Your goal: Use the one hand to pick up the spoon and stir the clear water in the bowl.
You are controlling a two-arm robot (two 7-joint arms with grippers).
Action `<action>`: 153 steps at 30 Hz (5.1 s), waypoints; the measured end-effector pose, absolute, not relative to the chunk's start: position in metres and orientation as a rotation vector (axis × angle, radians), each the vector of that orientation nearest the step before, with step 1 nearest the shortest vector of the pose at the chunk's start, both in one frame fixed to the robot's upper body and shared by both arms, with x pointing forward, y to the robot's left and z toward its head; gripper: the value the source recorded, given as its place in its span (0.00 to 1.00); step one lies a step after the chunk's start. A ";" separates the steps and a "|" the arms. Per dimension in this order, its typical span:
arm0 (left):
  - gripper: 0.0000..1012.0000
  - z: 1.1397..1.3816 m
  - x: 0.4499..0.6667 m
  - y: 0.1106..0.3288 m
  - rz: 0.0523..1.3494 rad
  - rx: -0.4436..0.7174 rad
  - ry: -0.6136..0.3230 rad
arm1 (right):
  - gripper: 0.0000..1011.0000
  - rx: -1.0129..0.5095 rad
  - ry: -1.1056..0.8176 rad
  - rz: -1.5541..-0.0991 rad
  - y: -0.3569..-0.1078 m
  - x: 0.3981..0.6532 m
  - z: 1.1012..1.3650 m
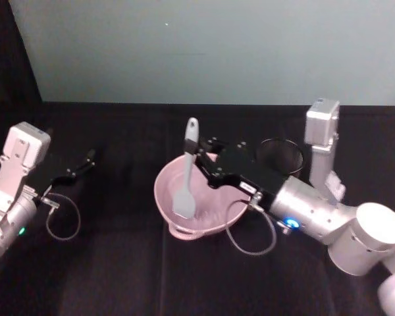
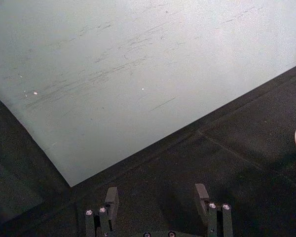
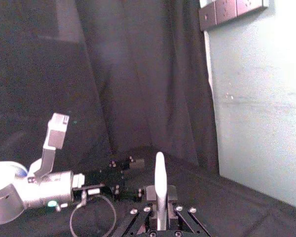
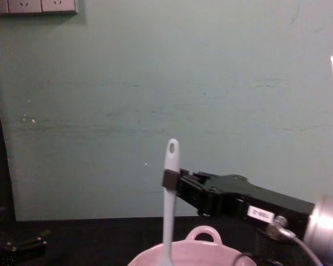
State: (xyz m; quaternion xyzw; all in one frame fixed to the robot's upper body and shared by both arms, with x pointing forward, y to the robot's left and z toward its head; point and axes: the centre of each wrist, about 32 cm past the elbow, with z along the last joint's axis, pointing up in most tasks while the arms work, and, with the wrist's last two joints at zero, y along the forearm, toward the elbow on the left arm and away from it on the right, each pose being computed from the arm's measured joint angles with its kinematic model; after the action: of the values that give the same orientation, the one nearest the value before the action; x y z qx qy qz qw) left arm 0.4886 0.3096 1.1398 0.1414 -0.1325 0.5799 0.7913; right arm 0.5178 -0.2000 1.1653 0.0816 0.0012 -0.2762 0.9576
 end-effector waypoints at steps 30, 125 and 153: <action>1.00 1.140 0.489 0.310 1.248 0.304 -0.285 | 0.12 0.098 -0.087 -0.745 -0.230 0.537 1.171; 1.00 1.140 0.489 0.310 1.248 0.304 -0.285 | 0.12 0.106 -0.094 -0.702 -0.216 0.511 1.163; 1.00 1.140 0.489 0.310 1.248 0.304 -0.285 | 0.12 0.187 -0.199 -0.833 -0.185 0.556 1.149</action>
State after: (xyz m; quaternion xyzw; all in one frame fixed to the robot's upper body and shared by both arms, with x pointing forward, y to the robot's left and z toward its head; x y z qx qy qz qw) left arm 0.4886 0.3097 1.1398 0.1415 -0.1324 0.5799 0.7913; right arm 0.5563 -0.1847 1.1488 0.0905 -0.0963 -0.4032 0.9055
